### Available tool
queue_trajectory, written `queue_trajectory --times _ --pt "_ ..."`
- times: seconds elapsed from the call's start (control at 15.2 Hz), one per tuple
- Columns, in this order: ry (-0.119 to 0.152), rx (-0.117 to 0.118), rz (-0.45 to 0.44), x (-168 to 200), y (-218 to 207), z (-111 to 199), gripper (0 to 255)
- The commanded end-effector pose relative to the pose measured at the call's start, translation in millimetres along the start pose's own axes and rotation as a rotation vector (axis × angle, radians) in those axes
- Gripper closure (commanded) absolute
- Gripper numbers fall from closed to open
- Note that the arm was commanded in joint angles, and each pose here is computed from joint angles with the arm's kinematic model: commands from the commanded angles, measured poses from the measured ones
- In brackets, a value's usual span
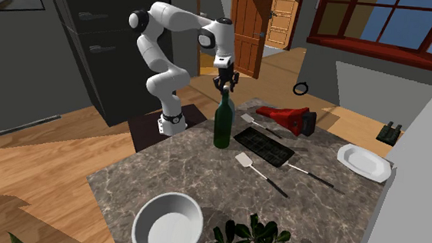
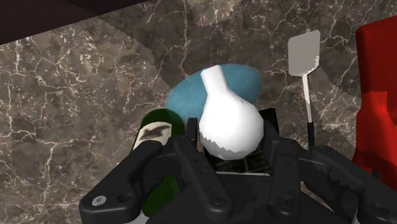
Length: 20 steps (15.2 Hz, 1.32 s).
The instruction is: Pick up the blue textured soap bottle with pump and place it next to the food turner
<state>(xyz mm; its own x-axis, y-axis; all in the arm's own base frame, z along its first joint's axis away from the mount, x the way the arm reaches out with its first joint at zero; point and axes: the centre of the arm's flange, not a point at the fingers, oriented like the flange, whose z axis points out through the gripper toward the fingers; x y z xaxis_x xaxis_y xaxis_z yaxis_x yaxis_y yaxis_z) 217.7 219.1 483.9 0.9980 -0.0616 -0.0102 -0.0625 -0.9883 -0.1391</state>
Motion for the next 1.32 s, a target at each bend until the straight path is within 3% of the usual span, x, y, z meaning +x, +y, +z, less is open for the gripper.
queue_trajectory --times 0.0,0.46,0.53,0.86,1.12,1.25 --pt "0.001 0.001 0.000 0.3 2.1 7.7 255" --pt "0.001 0.001 0.000 0.3 2.1 7.7 255" --pt "0.001 0.001 0.000 0.3 2.1 7.7 0" --pt "0.001 0.001 0.000 0.3 2.1 7.7 0" --pt "0.001 0.001 0.000 0.2 2.1 -42.3 0" --pt "0.001 0.001 0.000 0.2 2.2 -42.3 0"
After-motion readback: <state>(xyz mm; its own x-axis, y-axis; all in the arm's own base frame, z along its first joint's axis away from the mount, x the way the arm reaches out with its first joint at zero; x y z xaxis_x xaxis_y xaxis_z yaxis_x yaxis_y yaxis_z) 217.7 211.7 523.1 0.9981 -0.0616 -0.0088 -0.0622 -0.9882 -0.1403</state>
